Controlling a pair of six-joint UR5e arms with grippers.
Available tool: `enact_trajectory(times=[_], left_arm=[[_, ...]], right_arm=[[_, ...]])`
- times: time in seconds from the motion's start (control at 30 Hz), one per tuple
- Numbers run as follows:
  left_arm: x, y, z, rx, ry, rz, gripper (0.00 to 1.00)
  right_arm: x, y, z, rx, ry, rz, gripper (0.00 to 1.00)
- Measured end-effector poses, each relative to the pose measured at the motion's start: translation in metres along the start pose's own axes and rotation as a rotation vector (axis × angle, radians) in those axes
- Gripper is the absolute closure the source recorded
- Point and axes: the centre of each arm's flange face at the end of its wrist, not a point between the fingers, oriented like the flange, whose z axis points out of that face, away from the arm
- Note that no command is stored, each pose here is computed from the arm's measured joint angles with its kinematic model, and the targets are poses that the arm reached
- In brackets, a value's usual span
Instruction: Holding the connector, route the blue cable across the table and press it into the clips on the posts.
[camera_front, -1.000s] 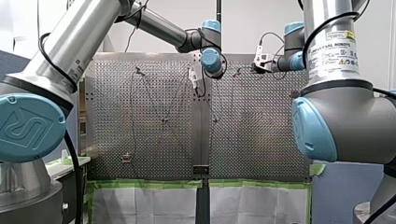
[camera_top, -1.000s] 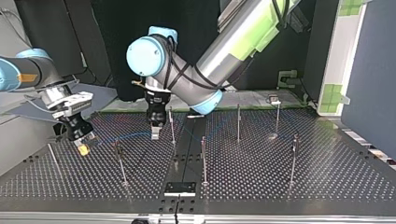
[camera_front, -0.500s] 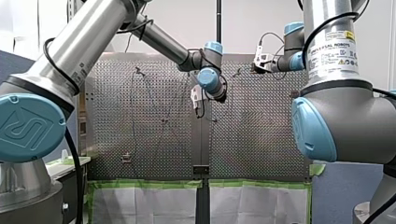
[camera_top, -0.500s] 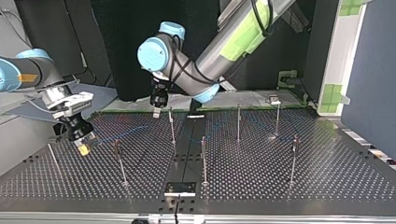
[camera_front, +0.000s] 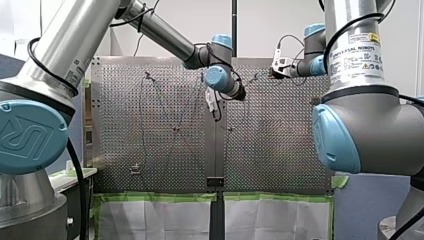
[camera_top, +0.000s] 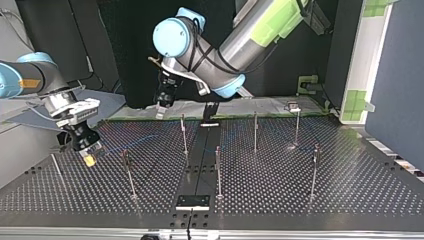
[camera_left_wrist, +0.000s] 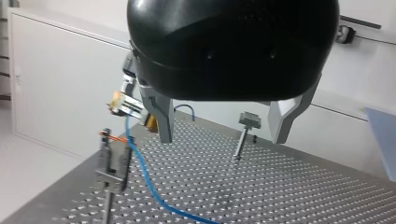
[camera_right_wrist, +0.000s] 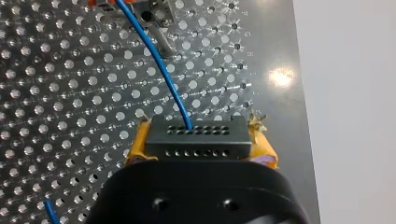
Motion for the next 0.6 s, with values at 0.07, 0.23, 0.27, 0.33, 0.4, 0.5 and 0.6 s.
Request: enact_trajectory(times=[0.07,0.23,0.27,0.33,0.4,0.5,0.6], left_arm=[[-0.004,0.0,-0.005,0.0,-0.018,-0.007,0.0],[-0.015,0.001,-0.018,0.006,-0.059,-0.024,0.0],[-0.017,0.002,-0.02,0.004,-0.068,-0.03,0.0],[-0.022,0.005,-0.026,-0.004,-0.091,-0.045,0.0],[-0.026,0.008,-0.03,-0.016,-0.105,-0.053,0.0],[-0.032,0.012,-0.04,-0.038,-0.125,-0.06,0.0],[-0.037,0.016,-0.048,-0.056,-0.149,-0.069,0.0]], right_arm=[[0.0,0.0,0.0,0.0,0.0,0.0,1.0],[0.0,0.0,0.0,0.0,0.0,0.0,1.0],[0.0,0.0,0.0,0.0,0.0,0.0,1.0],[0.0,0.0,0.0,0.0,0.0,0.0,1.0],[0.0,0.0,0.0,0.0,0.0,0.0,1.0],[0.0,0.0,0.0,0.0,0.0,0.0,1.0],[0.0,0.0,0.0,0.0,0.0,0.0,1.0]])
